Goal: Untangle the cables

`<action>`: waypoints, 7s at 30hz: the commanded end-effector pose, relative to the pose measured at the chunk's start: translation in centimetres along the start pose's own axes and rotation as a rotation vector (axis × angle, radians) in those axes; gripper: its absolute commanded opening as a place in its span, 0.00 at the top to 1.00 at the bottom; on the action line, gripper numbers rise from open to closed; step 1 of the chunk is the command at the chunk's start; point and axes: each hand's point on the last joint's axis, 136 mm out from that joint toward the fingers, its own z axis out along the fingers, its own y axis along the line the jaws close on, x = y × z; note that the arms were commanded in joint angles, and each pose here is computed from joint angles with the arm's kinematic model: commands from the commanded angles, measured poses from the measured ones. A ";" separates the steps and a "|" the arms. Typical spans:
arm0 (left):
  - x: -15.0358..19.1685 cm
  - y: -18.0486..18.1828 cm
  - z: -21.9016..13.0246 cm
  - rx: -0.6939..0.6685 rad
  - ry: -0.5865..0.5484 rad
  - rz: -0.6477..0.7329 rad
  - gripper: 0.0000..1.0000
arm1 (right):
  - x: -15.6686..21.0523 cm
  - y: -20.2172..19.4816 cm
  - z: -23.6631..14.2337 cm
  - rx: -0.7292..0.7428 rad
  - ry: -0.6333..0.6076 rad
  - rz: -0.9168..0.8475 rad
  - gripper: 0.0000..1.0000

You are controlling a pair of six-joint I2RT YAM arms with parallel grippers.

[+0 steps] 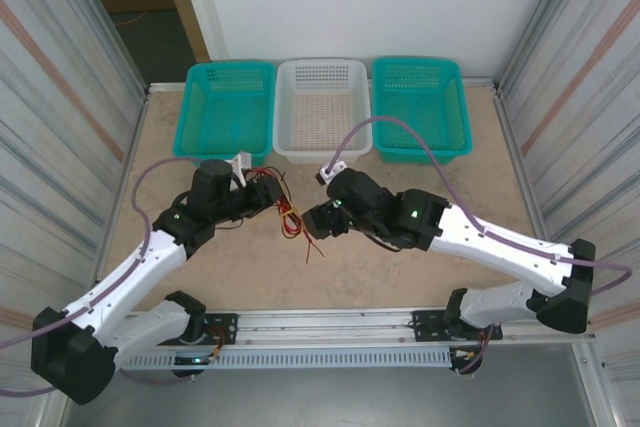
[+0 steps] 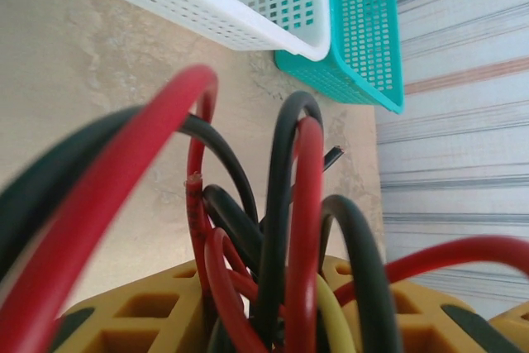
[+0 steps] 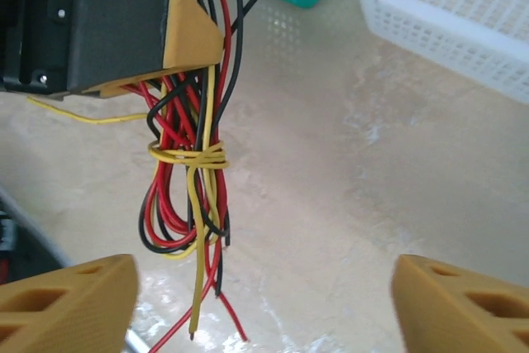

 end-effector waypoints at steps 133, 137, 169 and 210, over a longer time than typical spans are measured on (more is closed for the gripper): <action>-8.2 -18.1 -8.8 0.876 -0.253 -0.217 1.00 | -0.1 -1.8 4.4 -0.556 0.002 0.497 1.00; -9.8 -18.1 -8.7 0.787 -0.386 -0.167 1.00 | 0.2 0.1 2.9 -0.599 -0.036 0.490 1.00; -1.2 -11.6 -8.6 0.503 -0.267 0.163 1.00 | -12.4 -12.0 0.9 -0.251 -0.146 0.529 1.00; -9.3 8.5 -9.7 -0.219 -0.811 -0.139 1.00 | -7.6 -17.1 -15.2 -0.134 -0.481 0.695 1.00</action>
